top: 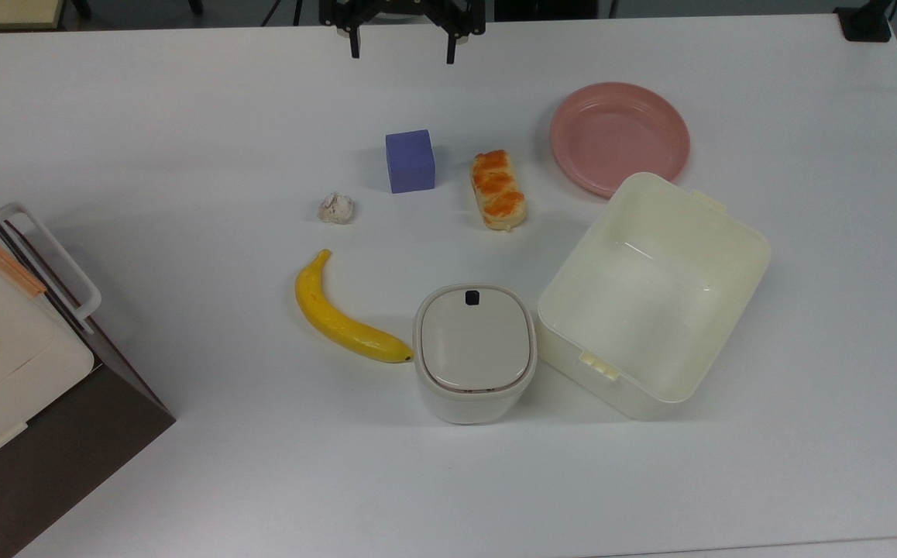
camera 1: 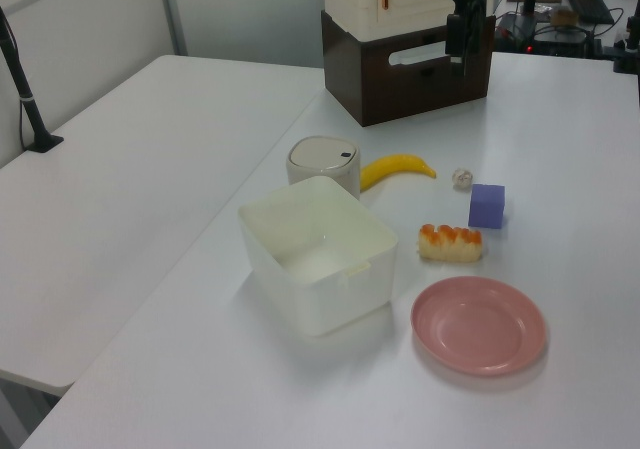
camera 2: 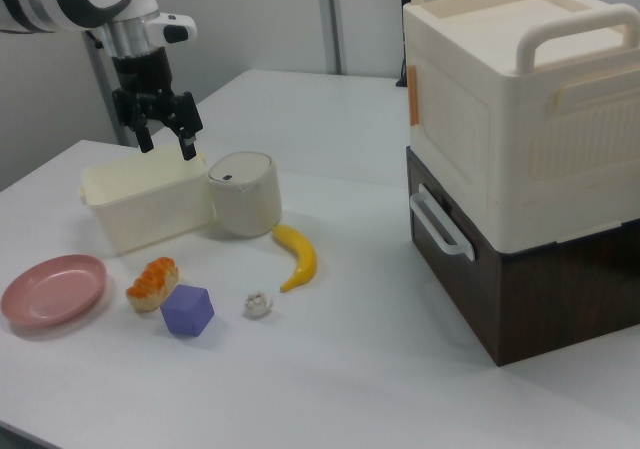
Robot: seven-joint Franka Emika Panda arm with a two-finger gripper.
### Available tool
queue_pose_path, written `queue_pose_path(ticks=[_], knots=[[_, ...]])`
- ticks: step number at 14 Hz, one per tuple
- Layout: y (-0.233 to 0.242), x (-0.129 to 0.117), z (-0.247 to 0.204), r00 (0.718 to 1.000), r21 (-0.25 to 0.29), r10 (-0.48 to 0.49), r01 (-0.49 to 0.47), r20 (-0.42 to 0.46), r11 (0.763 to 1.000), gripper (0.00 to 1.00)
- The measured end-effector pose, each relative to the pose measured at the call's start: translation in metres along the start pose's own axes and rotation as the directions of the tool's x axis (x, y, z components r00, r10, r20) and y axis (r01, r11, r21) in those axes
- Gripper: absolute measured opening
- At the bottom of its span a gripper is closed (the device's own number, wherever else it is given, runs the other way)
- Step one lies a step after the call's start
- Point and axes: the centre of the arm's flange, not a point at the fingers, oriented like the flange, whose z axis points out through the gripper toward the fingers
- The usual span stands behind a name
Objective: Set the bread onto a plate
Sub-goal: 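Move the open gripper from rest toward the orange bread roll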
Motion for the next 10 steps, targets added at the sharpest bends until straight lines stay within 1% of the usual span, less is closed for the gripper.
queue_pose_path(ticks=[2, 3, 5, 10], knots=[[0.005, 0.001, 0.001, 1.0, 0.0, 0.018, -0.018, 0.001, 1.0, 1.0], [0.027, 0.004, 0.003, 0.998, 0.0, 0.058, -0.058, 0.006, 0.998, 1.0], [0.058, 0.006, 0.007, 0.994, -0.001, 0.108, -0.108, 0.013, 0.994, 1.0], [0.062, 0.007, 0.006, 0.995, 0.0, 0.101, -0.101, 0.01, 0.995, 1.0]])
